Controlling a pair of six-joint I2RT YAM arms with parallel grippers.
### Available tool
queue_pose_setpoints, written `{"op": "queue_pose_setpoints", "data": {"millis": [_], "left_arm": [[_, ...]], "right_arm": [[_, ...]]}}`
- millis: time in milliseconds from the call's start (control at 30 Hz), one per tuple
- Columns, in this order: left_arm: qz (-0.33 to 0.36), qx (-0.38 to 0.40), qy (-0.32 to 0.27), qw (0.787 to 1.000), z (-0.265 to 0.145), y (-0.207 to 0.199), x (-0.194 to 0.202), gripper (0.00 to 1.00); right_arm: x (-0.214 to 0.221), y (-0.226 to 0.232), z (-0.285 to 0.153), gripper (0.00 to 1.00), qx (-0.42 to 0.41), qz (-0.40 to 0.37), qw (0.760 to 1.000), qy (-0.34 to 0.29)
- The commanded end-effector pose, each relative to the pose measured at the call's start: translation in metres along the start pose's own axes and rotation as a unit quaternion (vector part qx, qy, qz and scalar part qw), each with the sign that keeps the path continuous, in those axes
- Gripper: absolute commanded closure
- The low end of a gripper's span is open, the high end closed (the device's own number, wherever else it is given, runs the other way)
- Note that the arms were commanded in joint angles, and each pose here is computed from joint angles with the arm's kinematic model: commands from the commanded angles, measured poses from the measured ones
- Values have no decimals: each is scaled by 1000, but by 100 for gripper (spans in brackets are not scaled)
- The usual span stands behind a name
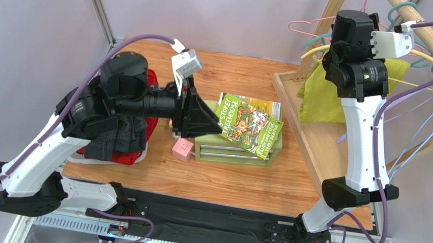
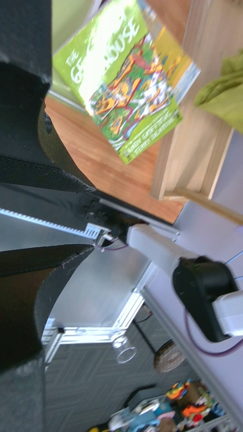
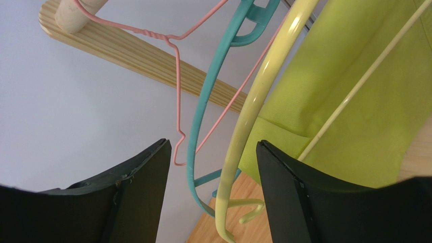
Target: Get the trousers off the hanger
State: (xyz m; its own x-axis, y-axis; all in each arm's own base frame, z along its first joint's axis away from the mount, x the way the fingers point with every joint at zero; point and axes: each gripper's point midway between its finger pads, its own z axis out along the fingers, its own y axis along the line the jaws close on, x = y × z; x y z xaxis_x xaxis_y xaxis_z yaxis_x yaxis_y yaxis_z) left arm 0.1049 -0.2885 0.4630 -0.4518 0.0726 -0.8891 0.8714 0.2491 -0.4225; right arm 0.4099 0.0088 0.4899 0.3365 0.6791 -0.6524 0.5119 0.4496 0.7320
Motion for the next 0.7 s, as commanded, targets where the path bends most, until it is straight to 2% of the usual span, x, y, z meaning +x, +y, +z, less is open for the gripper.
{"op": "queue_pose_setpoints", "data": {"millis": [0,67,100,133,200,233,300,333,400,433,467,533,667], "left_arm": [[33,-17,-74,997,11,15,-55,50],[36,-32,-110,993,28,38,-83,50],[35,-34,-119,992,34,46,-92,51],[30,-40,-125,991,51,66,-102,51],[39,-48,-147,987,61,79,-123,51],[36,-59,-140,988,85,104,-124,51],[63,-57,-158,984,96,111,-146,53],[71,-59,-144,985,122,133,-141,53],[100,-45,-172,979,133,134,-163,52],[102,-49,-166,980,155,154,-158,51],[110,-48,-185,975,158,155,-170,49],[115,-37,-206,971,182,171,-176,48],[128,11,-259,957,212,178,-187,44]], "right_arm": [[-7,-4,-10,33,-11,-26,999,22],[-11,-13,-14,42,-11,-47,998,28],[-12,-20,-11,49,-4,-50,998,26],[-14,-29,-12,69,0,-53,998,29],[-10,-38,-10,79,0,-58,997,51],[-10,-43,-15,82,-4,-63,996,62],[-7,-46,-24,83,-18,-87,992,84],[-9,-54,-32,83,-15,-98,990,96],[-4,-58,-46,83,-33,-119,984,130],[-7,-64,-57,88,-37,-126,981,142],[-3,-70,-63,91,-40,-133,977,160],[-13,-84,-80,94,-41,-147,974,169],[-25,-104,-99,94,-45,-154,970,181]]}}
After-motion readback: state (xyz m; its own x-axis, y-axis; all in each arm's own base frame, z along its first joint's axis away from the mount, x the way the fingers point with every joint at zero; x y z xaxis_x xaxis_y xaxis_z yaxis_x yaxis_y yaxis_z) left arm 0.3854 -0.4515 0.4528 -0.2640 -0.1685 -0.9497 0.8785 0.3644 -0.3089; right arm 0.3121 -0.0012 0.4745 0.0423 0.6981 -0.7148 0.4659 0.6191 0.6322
